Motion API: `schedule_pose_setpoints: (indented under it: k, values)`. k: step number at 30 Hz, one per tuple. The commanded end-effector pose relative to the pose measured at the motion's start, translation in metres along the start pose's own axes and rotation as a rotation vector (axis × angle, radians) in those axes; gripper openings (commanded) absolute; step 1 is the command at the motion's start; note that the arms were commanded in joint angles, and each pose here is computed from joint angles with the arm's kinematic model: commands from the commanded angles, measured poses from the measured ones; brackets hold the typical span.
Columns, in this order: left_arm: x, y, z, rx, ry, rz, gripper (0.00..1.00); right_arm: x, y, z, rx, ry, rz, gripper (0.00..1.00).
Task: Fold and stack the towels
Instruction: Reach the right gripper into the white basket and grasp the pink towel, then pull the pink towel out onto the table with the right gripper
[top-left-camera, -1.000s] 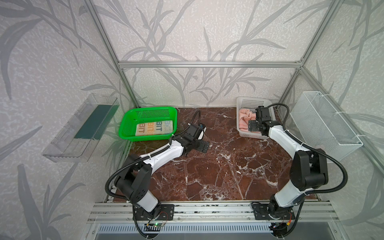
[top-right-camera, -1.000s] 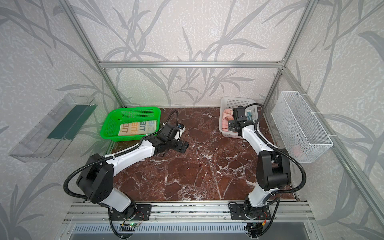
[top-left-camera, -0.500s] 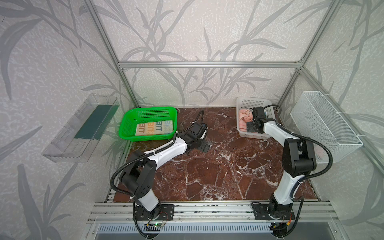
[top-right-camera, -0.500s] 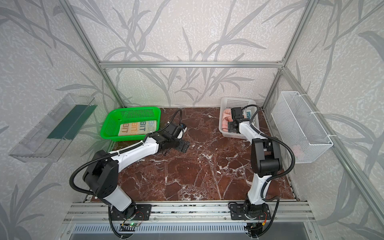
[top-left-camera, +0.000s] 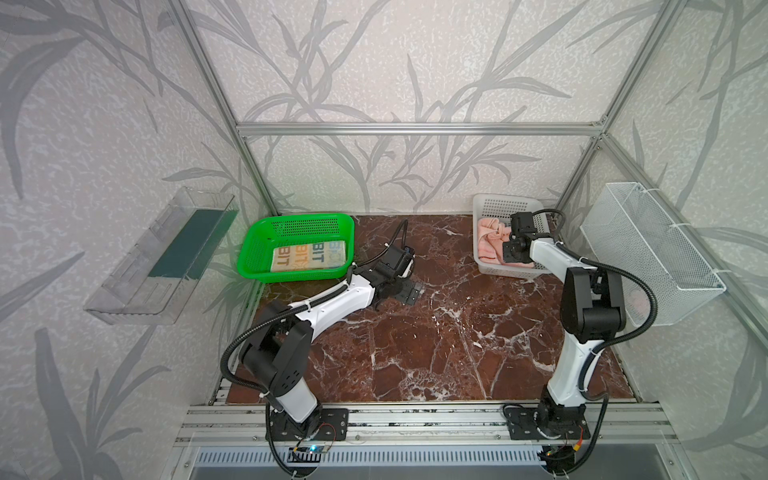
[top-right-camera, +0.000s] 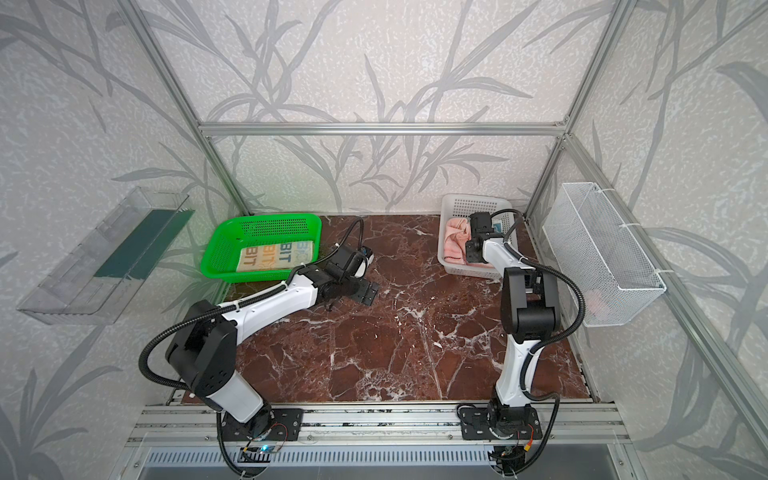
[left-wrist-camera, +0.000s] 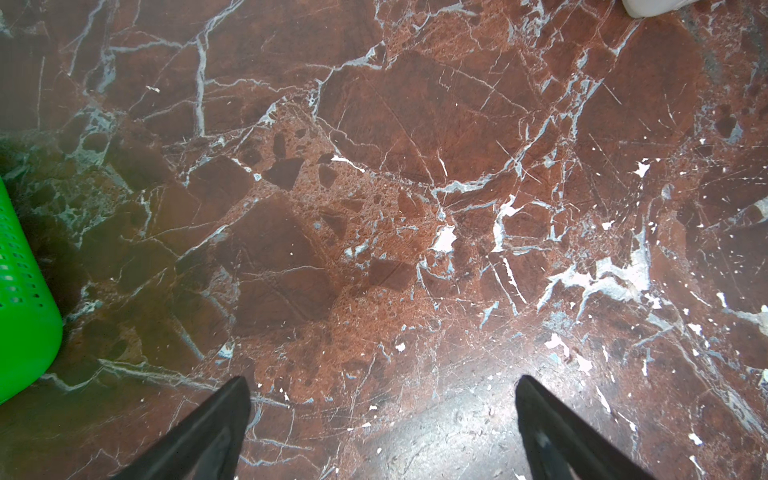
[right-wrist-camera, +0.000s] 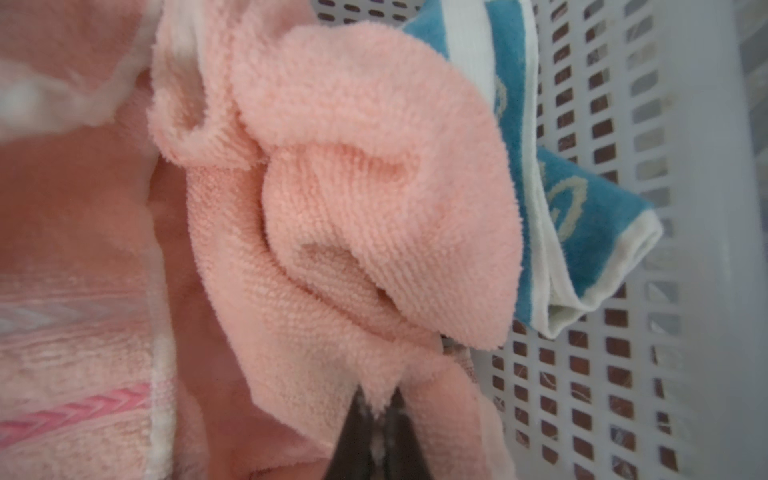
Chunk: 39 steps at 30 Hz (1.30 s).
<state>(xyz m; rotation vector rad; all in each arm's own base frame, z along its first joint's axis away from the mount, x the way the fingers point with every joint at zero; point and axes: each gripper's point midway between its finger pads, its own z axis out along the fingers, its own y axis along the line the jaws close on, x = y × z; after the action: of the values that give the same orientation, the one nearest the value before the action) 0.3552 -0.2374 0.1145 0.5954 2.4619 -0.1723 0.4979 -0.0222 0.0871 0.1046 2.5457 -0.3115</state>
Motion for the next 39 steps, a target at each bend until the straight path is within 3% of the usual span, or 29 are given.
schedule_pose_setpoints:
  k: [1, 7, 16, 27, 31, 35, 39]
  values:
    - [0.001, 0.001, 0.0, -0.017, 0.014, 0.019, 0.99, -0.014, 0.001, -0.013, -0.02, -0.023, -0.032, 0.0]
    - [-0.002, 0.002, -0.002, -0.021, 0.001, 0.018, 0.99, -0.034, -0.003, -0.051, -0.057, -0.105, -0.035, 0.0]
    - [-0.004, 0.002, -0.001, -0.026, -0.012, 0.019, 0.99, -0.078, 0.006, -0.157, -0.204, -0.357, -0.061, 0.0]
    - [-0.006, 0.011, -0.008, -0.065, -0.048, 0.008, 0.99, -0.086, 0.113, -0.309, -0.314, -0.652, -0.452, 0.0]
    - [-0.006, 0.015, -0.014, -0.086, -0.067, 0.004, 0.99, -0.08, 0.147, -0.349, -0.391, -0.742, -0.509, 0.0]
    - [-0.005, 0.024, -0.022, -0.129, -0.094, -0.009, 0.99, -0.072, 0.17, -0.368, -0.514, -0.765, -0.502, 0.0]
    - [-0.002, 0.035, -0.032, -0.183, -0.123, -0.011, 0.99, -0.06, 0.183, -0.345, -0.542, -0.71, -0.474, 0.0]
